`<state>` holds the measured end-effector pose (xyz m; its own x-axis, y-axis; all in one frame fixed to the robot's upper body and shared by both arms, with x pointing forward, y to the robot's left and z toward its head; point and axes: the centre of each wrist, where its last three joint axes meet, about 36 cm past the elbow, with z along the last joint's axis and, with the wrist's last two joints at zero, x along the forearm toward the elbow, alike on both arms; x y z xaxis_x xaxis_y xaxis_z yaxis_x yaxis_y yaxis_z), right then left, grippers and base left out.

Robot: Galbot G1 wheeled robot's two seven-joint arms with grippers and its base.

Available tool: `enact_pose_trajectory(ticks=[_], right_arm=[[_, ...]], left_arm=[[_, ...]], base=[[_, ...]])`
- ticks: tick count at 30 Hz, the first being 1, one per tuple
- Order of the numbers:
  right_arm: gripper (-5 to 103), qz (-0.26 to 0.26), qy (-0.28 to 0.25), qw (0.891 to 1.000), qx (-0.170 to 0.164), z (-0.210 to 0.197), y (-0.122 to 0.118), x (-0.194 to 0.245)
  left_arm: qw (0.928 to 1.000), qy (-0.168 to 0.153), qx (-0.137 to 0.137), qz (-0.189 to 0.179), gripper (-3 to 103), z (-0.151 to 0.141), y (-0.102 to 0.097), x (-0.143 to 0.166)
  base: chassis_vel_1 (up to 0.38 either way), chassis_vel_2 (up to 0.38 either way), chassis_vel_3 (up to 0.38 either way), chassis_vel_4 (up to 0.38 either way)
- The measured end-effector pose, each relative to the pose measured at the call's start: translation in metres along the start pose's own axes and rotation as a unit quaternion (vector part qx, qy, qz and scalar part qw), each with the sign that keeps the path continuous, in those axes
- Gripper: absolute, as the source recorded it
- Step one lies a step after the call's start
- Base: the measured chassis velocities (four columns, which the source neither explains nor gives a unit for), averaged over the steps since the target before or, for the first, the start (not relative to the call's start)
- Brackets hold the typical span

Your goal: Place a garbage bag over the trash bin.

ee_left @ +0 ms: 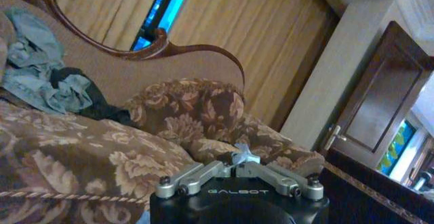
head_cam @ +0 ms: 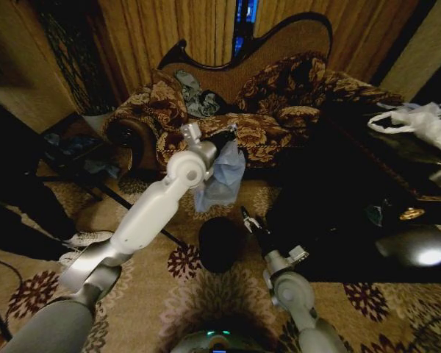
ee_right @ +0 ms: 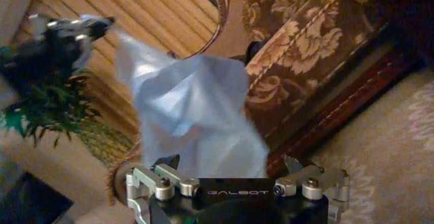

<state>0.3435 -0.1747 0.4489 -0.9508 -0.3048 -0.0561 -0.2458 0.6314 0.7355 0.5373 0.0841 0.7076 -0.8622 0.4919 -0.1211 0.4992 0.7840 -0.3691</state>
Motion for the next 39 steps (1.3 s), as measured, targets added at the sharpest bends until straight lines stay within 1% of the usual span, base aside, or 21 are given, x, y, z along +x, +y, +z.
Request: enact_pose_trajectory(ticks=[1, 4, 5, 8, 9, 12, 14, 16, 17, 20, 21, 24, 26, 28, 31, 34, 37, 39], right_arm=[[102, 0.000, 0.000, 1.000, 0.000, 0.000, 0.000, 0.000], [90, -0.021, -0.002, 1.000, 0.003, 0.002, 0.006, 0.000], [90, -0.021, -0.002, 1.000, 0.003, 0.002, 0.006, 0.000], [74, -0.044, -0.002, 0.999, 0.009, 0.004, 0.007, -0.012], [74, -0.044, -0.002, 0.999, 0.009, 0.004, 0.007, -0.012], [57, -0.059, -0.016, 0.998, 0.022, 0.003, 0.000, -0.040], [57, -0.060, -0.022, 0.998, 0.024, 0.001, -0.003, -0.048], [46, -0.063, -0.029, 0.997, 0.026, -0.001, -0.007, -0.059], [46, -0.063, -0.029, 0.997, 0.026, -0.001, -0.007, -0.059], [30, -0.067, -0.028, 0.997, 0.031, 0.001, -0.016, -0.068], [30, -0.067, -0.028, 0.997, 0.031, 0.001, -0.016, -0.068], [14, -0.066, -0.025, 0.997, 0.039, 0.001, -0.023, -0.073], [14, -0.064, -0.024, 0.997, 0.041, 0.001, -0.025, -0.075], [3, -0.063, -0.024, 0.997, 0.045, 0.002, -0.026, -0.080], [1, -0.064, -0.029, 0.996, 0.048, 0.000, -0.024, -0.087], [0, -0.066, -0.031, 0.996, 0.049, -0.003, -0.018, -0.089], [0, -0.078, -0.018, 0.995, 0.051, -0.001, -0.006, -0.080], [0, -0.081, -0.013, 0.995, 0.052, 0.002, -0.002, -0.075]], left_arm=[[1.0000, 0.000, 0.000, 0.000, 0, 0.000, 0.000, 0.000], [1.0000, 0.005, 0.002, 0.007, 0, 0.006, -0.016, -0.006], [1.0000, 0.005, 0.002, 0.007, 0, 0.006, -0.016, -0.006], [0.9998, 0.013, 0.002, 0.014, 0, 0.013, -0.026, -0.003], [0.9998, 0.013, 0.002, 0.014, 0, 0.013, -0.026, -0.003], [0.9996, 0.022, 0.001, 0.018, 0, 0.020, -0.027, 0.002], [0.9996, 0.023, 0.002, 0.018, 0, 0.022, -0.027, 0.004], [0.9995, 0.024, 0.003, 0.021, 0, 0.025, -0.026, 0.005], [0.9995, 0.024, 0.003, 0.021, 0, 0.025, -0.026, 0.005], [0.9994, 0.022, 0.003, 0.025, 0, 0.026, -0.023, 0.007], [0.9994, 0.022, 0.003, 0.025, 0, 0.026, -0.023, 0.007], [0.9994, 0.016, 0.006, 0.030, 0, 0.023, -0.022, 0.009], [0.9993, 0.014, 0.007, 0.033, 0, 0.023, -0.022, 0.011], [0.9992, 0.013, 0.010, 0.037, 0, 0.024, -0.023, 0.014], [0.9989, 0.015, 0.012, 0.043, 0, 0.027, -0.025, 0.021], [0.9989, 0.017, 0.012, 0.042, 0, 0.029, -0.022, 0.026], [0.9992, 0.014, 0.010, 0.035, 0, 0.030, -0.011, 0.030], [0.9994, 0.013, 0.010, 0.032, 0, 0.031, -0.007, 0.031]], base=[[0.000, 0.000, 0.000, 0.000], [0.000, 0.000, 0.000, 0.000], [0.000, 0.000, 0.000, 0.000], [0.000, 0.000, 0.000, 0.000], [0.000, 0.000, 0.000, 0.000], [0.000, 0.000, 0.000, 0.000], [0.000, 0.000, 0.000, 0.000], [0.000, 0.000, 0.000, 0.000], [0.000, 0.000, 0.000, 0.000], [0.000, 0.000, 0.000, 0.000], [0.000, 0.000, 0.000, 0.000], [0.000, 0.000, 0.000, 0.000], [0.000, 0.000, 0.000, 0.000], [0.000, 0.000, 0.000, 0.000], [0.000, 0.000, 0.000, 0.000], [0.000, 0.000, 0.000, 0.000], [0.000, 0.000, 0.000, 0.000], [0.000, 0.000, 0.000, 0.000]])
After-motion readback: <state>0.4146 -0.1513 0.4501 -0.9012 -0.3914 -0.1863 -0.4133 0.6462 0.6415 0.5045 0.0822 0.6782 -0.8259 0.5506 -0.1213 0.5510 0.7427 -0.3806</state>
